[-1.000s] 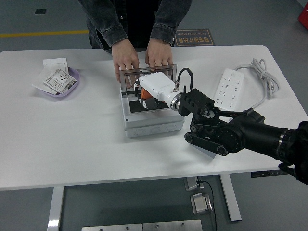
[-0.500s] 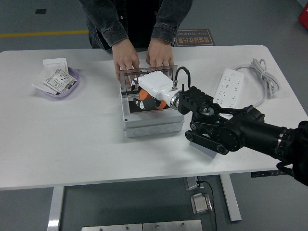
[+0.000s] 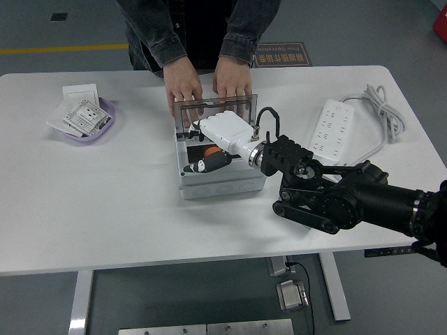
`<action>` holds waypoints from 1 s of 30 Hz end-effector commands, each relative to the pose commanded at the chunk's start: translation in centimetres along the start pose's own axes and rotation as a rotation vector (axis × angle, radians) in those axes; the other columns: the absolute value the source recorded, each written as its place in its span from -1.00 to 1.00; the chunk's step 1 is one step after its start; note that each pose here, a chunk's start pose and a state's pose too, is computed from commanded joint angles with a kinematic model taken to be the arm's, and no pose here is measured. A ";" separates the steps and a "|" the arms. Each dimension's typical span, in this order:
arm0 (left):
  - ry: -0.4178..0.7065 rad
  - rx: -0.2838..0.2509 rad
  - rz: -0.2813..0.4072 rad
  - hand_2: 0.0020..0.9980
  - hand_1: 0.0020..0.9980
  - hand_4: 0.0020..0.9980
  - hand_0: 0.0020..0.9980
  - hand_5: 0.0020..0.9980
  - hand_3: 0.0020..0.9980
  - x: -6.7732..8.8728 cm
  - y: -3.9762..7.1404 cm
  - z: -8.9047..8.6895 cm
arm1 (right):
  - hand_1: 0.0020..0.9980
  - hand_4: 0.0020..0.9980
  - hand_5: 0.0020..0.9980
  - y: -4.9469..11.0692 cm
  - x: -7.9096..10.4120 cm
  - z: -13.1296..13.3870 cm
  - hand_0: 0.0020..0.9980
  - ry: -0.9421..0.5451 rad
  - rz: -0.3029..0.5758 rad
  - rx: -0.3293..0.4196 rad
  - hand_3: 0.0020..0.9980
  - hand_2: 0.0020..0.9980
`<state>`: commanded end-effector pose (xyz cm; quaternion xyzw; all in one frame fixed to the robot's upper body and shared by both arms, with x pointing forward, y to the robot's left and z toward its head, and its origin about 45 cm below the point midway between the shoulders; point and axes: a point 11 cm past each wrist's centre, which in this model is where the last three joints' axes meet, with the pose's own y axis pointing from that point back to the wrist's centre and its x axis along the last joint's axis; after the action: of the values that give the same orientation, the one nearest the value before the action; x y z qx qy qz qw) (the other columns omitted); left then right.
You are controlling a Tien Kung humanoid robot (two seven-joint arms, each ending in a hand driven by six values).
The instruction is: Pick up the cylinder from the cube,place it in the box,flap close box
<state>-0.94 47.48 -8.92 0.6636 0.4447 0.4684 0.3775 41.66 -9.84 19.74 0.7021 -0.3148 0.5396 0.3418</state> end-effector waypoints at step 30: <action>-0.009 0.010 -0.005 0.14 0.36 -0.09 0.31 -0.93 0.12 -0.2 0.0 0.1 | -0.07 1.00 0.47 -2.4 10.2 3.5 0.08 -0.235 0.201 -0.157 0.41 0.15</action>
<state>-0.91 47.28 -8.97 0.6665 0.4469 0.4622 0.3774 47.73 -12.13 28.68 0.6965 -0.4625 0.4591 0.3005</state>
